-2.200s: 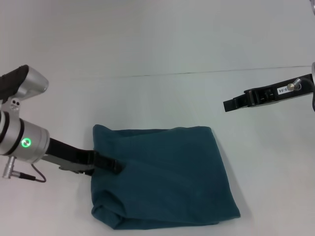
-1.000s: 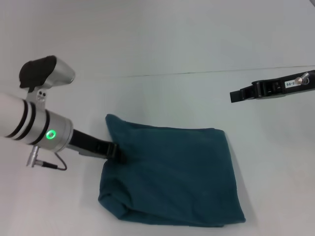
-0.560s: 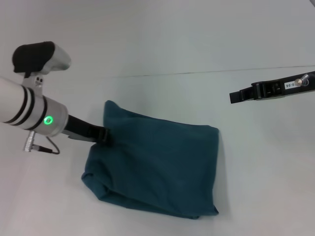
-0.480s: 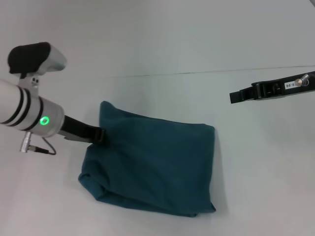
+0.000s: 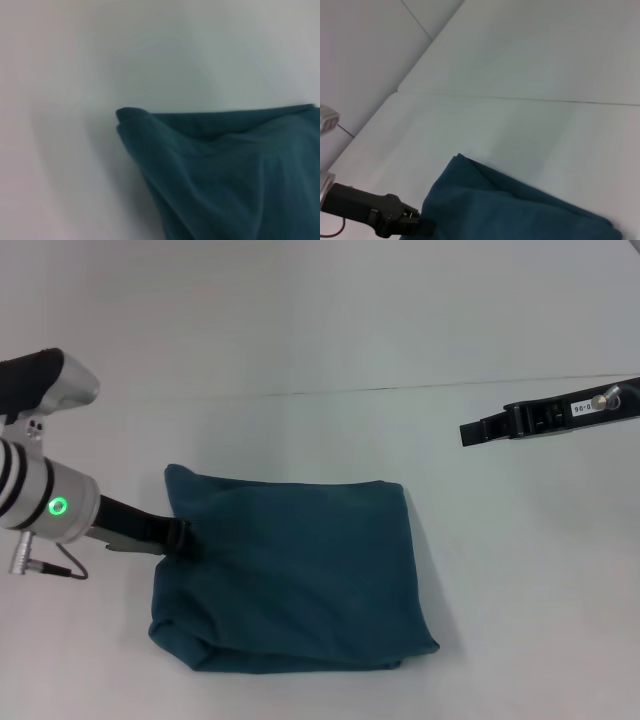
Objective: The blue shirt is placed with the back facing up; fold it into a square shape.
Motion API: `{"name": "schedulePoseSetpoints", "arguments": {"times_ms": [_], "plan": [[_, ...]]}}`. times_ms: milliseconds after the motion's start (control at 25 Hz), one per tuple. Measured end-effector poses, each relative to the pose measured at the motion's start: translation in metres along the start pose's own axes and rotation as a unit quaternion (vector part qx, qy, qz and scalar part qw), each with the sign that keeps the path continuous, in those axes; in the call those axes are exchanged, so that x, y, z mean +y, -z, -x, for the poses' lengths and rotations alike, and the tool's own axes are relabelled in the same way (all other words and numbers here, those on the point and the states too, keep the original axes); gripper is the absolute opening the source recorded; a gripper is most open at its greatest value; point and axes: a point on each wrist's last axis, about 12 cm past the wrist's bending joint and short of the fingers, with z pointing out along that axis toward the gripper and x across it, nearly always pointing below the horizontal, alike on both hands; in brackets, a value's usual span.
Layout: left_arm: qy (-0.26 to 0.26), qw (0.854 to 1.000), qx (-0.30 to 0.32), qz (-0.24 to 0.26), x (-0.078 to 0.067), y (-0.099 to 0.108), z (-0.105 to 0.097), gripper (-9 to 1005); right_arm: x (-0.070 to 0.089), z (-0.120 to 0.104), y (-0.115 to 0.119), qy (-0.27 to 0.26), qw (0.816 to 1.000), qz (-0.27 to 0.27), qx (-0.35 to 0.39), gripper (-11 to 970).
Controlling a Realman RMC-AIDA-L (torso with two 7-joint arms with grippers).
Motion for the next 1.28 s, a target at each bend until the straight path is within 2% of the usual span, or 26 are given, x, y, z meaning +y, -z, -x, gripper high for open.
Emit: {"name": "schedulePoseSetpoints", "arguments": {"times_ms": [240,360,400,480,720,920,1000,1280], "plan": [[0.028,0.998,-0.014,-0.059,0.000,0.027,-0.004,82,-0.002,-0.002,0.001,-0.003,1.000,-0.003,0.000,0],[0.039,0.997,-0.019,-0.071,0.002,0.036,-0.008,86,-0.003,-0.002,0.002,-0.004,1.000,-0.004,0.000,-1],[0.049,0.996,-0.014,-0.075,0.007,0.044,-0.014,88,-0.003,-0.002,0.002,-0.005,1.000,-0.004,0.000,-1],[0.053,0.996,-0.013,-0.073,0.011,0.047,-0.019,91,-0.003,-0.002,0.003,-0.005,1.000,-0.004,-0.001,-1],[0.062,0.995,0.005,-0.074,0.021,0.051,-0.037,266,-0.001,0.000,0.001,-0.005,1.000,-0.003,0.001,-1],[0.062,0.994,0.036,-0.087,0.022,0.051,-0.051,515,0.000,0.001,0.000,-0.003,1.000,-0.001,0.002,-1],[0.066,0.992,0.048,-0.095,0.022,0.051,-0.058,748,0.001,0.001,0.000,-0.003,1.000,-0.001,0.002,-1],[0.063,0.991,0.065,-0.097,0.024,0.049,-0.068,848,0.001,0.001,0.000,-0.003,1.000,-0.001,0.003,-1]]}}
